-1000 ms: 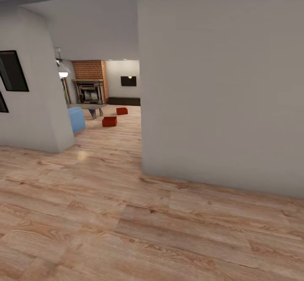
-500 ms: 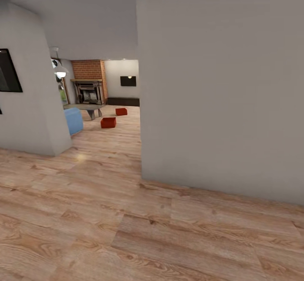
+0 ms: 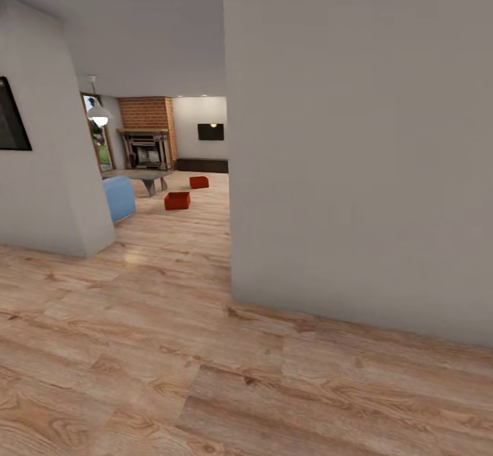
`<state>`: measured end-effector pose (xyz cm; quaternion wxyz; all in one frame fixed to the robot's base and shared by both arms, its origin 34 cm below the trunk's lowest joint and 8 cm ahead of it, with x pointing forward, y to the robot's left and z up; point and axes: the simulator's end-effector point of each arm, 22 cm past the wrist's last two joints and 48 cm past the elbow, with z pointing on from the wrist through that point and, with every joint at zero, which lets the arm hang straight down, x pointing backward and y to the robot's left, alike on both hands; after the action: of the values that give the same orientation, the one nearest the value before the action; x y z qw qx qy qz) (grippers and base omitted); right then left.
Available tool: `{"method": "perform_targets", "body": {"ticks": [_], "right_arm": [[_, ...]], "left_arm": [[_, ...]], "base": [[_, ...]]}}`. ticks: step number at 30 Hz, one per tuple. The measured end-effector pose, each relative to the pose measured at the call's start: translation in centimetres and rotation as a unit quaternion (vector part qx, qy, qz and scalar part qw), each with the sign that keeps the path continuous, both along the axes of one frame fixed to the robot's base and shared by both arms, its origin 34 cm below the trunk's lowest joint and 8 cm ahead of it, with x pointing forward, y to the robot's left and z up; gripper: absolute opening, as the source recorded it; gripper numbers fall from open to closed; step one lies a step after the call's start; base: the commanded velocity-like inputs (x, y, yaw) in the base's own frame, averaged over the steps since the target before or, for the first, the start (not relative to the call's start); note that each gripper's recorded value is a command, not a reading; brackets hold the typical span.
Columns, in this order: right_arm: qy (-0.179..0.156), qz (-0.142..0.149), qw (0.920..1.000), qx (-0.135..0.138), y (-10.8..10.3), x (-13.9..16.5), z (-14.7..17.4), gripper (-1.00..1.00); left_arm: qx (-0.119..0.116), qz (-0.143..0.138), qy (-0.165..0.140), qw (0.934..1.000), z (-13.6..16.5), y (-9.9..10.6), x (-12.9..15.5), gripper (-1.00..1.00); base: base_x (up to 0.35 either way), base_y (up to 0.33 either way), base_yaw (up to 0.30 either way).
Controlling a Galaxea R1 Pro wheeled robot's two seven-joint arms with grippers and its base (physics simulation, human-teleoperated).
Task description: Move the two storage containers from the living room to the garage. In the garage, place one container on the floor and stack the other container on top of it (either order is fine).
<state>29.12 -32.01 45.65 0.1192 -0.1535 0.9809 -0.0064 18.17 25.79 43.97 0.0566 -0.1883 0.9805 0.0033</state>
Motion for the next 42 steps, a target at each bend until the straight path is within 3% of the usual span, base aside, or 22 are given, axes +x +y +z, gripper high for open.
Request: {"method": "perform_targets", "body": {"ticks": [42], "right_arm": [[0.0,0.0,1.0,-0.001,-0.13,0.04,0.02,1.0]], "left_arm": [[0.0,0.0,0.0,1.0,0.0,0.0,0.0,1.0]], "base": [[0.321,0.0,0.257]]}}
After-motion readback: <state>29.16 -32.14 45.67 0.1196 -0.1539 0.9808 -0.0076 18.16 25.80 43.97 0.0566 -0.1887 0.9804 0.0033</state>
